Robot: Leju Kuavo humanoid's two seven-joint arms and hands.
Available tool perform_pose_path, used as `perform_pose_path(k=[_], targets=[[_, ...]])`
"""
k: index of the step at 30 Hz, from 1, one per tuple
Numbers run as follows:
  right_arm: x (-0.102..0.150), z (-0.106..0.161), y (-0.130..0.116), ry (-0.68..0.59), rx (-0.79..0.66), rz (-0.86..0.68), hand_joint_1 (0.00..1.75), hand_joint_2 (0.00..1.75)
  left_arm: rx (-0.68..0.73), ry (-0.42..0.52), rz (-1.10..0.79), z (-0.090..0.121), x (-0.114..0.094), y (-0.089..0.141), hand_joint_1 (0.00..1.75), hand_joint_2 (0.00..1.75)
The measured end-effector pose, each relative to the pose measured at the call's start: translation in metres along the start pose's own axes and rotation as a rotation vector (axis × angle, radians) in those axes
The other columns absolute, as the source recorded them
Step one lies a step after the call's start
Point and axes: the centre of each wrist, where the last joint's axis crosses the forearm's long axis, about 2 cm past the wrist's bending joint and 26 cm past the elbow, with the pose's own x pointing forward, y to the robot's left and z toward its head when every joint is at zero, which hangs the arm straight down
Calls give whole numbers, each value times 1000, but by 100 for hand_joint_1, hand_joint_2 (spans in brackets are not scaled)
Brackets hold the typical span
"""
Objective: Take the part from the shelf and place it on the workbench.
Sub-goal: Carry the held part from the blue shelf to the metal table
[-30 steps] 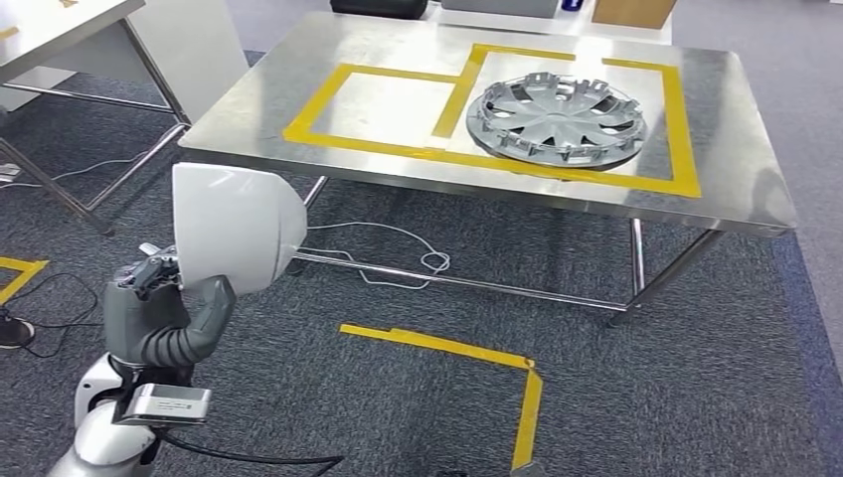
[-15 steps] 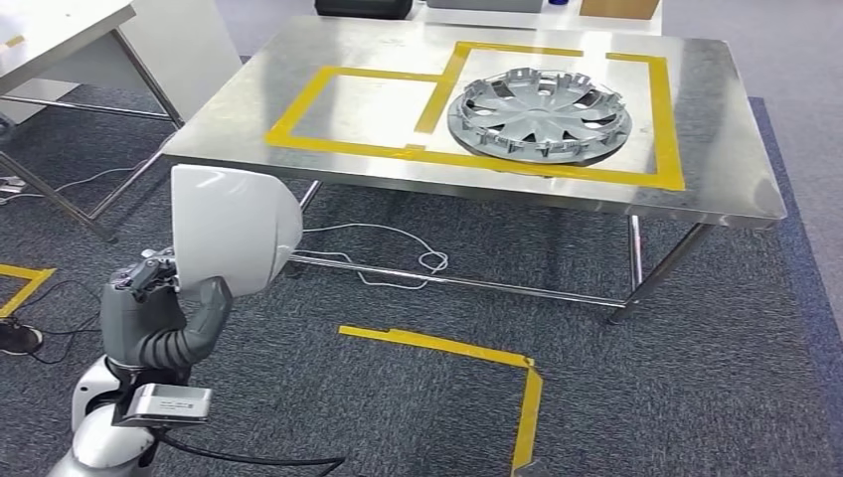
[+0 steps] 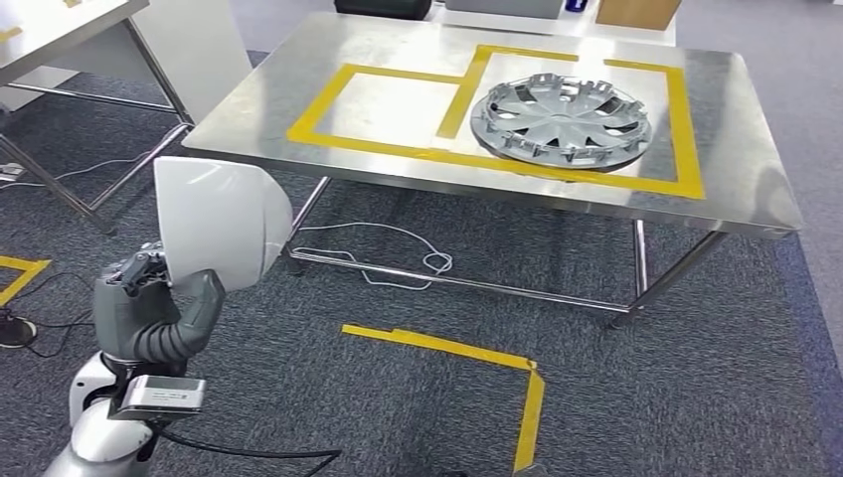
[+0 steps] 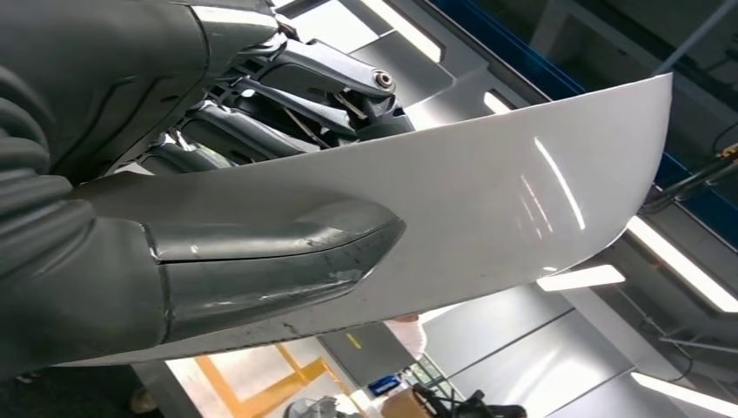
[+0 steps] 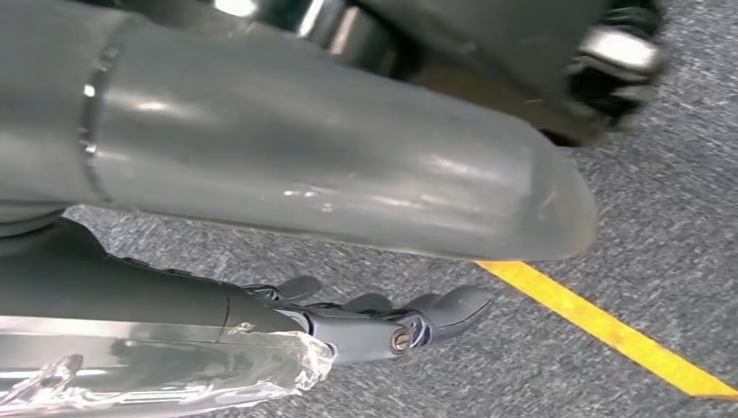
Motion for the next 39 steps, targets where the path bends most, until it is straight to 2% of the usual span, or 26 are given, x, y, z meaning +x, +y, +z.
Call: perform_pose_path(k=[39], targets=[[-4,2,0,31,9,6,0,0,11,-4,-41,-1,-2,10,175,175]])
